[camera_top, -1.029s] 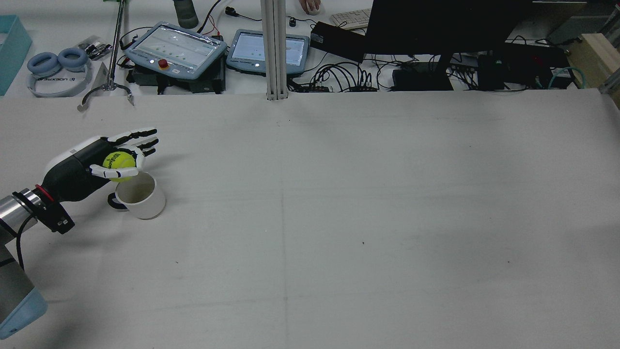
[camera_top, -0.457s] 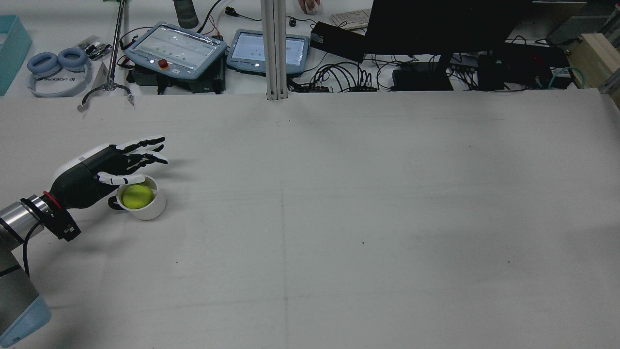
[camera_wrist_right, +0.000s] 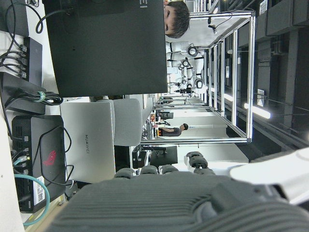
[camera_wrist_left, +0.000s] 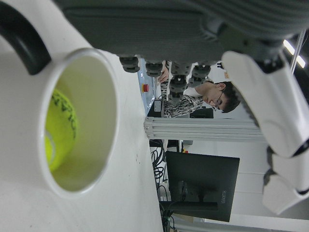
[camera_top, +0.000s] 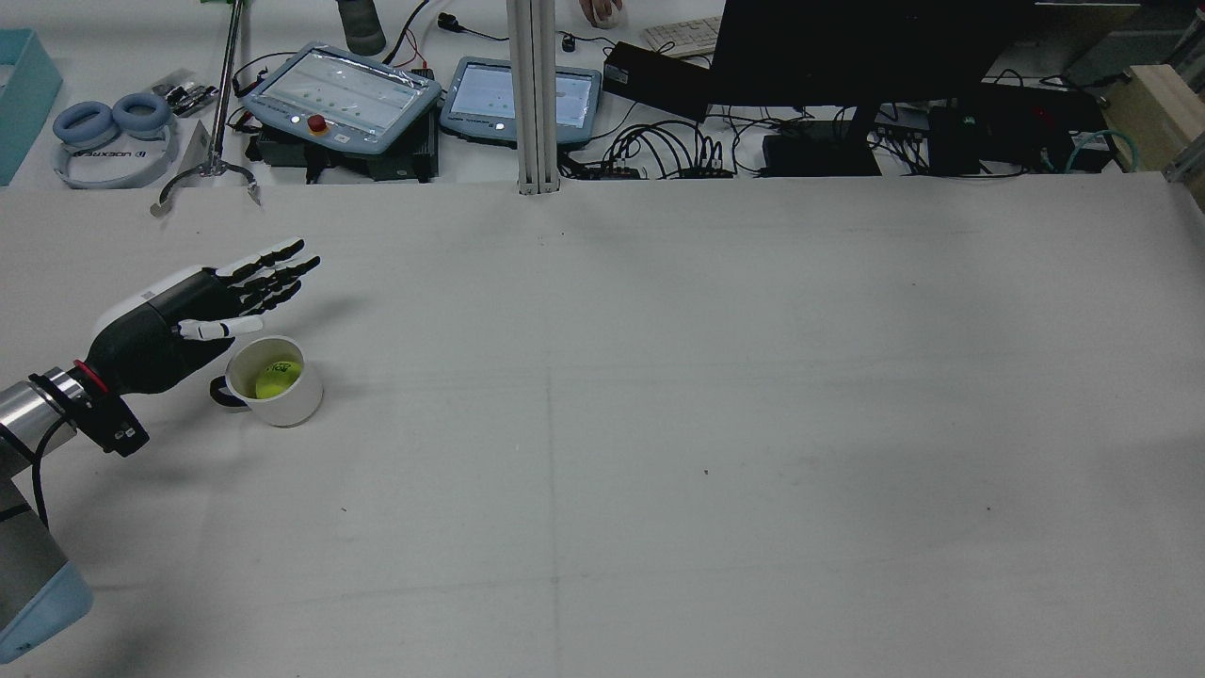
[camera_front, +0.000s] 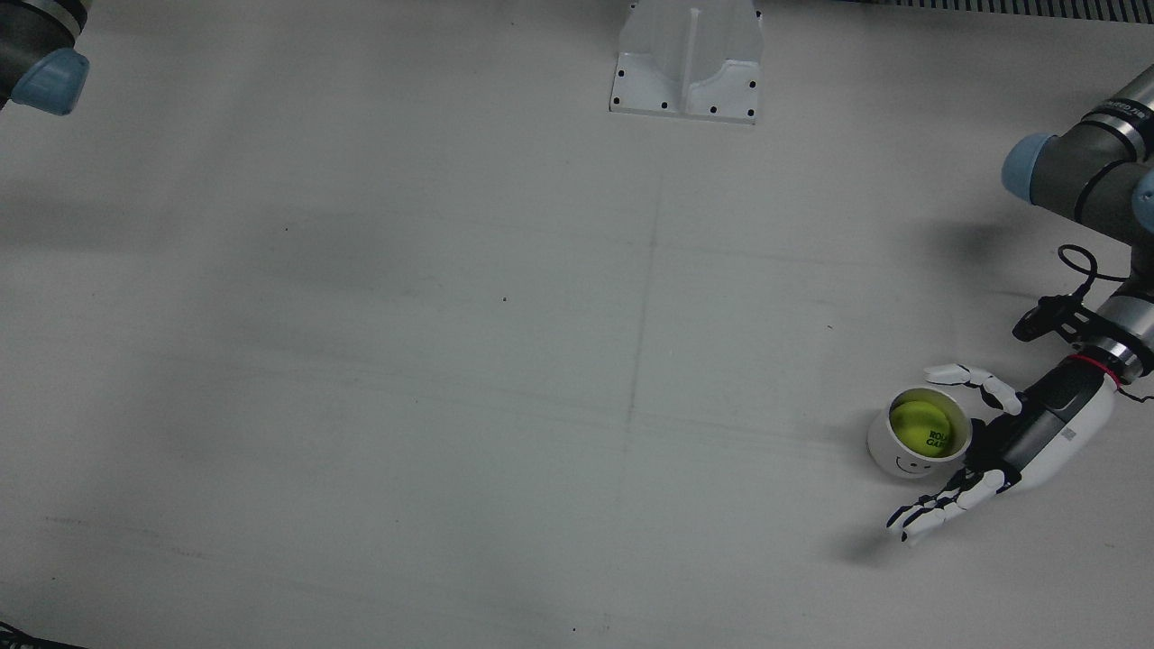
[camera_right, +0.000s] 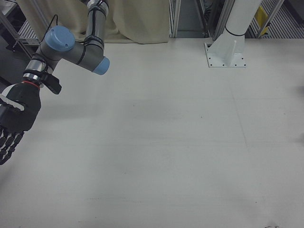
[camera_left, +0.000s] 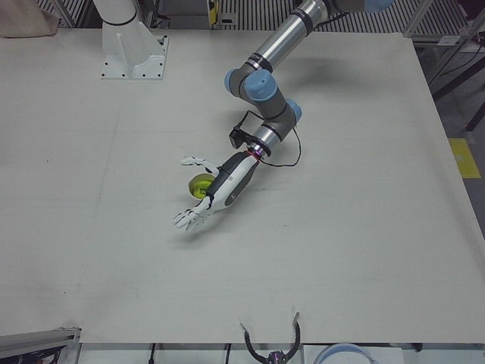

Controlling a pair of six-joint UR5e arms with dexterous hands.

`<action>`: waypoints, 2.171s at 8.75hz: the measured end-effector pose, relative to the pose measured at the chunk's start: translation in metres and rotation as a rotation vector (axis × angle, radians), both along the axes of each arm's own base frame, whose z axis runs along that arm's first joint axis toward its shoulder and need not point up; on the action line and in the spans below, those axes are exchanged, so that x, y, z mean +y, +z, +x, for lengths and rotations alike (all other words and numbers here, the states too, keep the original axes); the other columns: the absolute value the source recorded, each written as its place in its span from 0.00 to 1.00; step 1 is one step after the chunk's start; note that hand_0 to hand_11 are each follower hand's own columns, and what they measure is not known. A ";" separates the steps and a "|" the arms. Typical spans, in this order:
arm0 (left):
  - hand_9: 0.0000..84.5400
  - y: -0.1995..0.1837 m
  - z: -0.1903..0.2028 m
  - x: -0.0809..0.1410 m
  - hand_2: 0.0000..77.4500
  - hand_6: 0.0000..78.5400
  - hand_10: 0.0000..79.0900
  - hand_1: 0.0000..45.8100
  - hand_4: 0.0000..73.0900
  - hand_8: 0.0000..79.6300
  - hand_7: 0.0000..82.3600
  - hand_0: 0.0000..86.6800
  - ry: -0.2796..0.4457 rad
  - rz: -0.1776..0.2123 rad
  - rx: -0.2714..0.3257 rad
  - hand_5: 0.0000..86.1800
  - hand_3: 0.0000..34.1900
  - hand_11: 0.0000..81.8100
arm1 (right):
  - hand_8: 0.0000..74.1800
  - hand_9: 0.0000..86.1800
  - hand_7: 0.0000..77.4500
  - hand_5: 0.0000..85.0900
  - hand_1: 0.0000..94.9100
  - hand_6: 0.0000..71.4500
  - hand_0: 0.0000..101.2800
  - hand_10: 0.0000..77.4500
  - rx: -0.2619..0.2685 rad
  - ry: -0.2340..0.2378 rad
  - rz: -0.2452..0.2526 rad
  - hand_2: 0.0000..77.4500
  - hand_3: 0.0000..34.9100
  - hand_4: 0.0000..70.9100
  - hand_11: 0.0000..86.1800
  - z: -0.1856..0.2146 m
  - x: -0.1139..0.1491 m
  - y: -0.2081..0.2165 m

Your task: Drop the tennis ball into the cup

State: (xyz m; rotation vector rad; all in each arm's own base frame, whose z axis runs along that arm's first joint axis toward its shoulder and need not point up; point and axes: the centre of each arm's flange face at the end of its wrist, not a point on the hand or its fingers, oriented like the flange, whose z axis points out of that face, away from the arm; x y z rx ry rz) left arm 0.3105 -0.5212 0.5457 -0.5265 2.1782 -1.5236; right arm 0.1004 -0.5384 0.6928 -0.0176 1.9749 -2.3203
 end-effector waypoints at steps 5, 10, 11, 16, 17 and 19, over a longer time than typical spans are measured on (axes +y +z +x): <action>0.04 0.008 -0.210 -0.077 0.27 0.24 0.04 0.13 0.17 0.08 0.08 0.41 -0.322 0.016 -0.024 0.04 0.00 0.06 | 0.00 0.00 0.01 0.00 0.01 0.00 0.00 0.00 0.000 0.000 0.000 0.01 0.00 0.00 0.01 0.000 0.000 0.000; 0.07 0.044 -0.371 -0.068 0.25 0.49 0.06 0.15 0.29 0.13 0.20 0.48 -0.476 -0.042 -0.091 0.09 0.00 0.09 | 0.00 0.00 0.00 0.00 0.01 0.00 0.00 0.00 0.000 0.000 0.000 0.01 0.00 0.00 0.01 0.000 0.000 0.000; 0.07 0.052 -0.384 -0.060 0.23 0.49 0.06 0.19 0.29 0.13 0.20 0.50 -0.492 -0.040 -0.091 0.11 0.00 0.09 | 0.00 0.00 0.00 0.00 0.01 0.00 0.00 0.00 0.000 0.000 0.000 0.01 0.00 0.00 0.01 0.000 0.000 0.000; 0.03 0.068 -0.393 -0.045 0.12 0.26 0.05 0.20 0.11 0.06 0.06 0.48 -0.500 -0.038 -0.090 0.07 0.00 0.07 | 0.00 0.00 0.00 0.00 0.01 0.00 0.00 0.00 0.000 0.001 0.001 0.01 0.00 0.00 0.01 0.000 -0.001 -0.001; 0.03 0.071 -0.393 -0.043 0.14 0.29 0.05 0.23 0.13 0.07 0.07 0.49 -0.499 -0.043 -0.091 0.08 0.00 0.07 | 0.00 0.00 0.01 0.00 0.01 0.00 0.00 0.00 0.000 0.000 0.002 0.01 0.00 0.00 0.01 0.000 -0.001 -0.001; 0.05 0.073 -0.393 -0.042 0.17 0.39 0.06 0.18 0.17 0.09 0.09 0.49 -0.499 -0.047 -0.091 0.09 0.00 0.07 | 0.00 0.00 0.00 0.00 0.01 0.00 0.00 0.00 0.000 0.001 0.002 0.01 0.00 0.00 0.01 0.000 -0.001 -0.001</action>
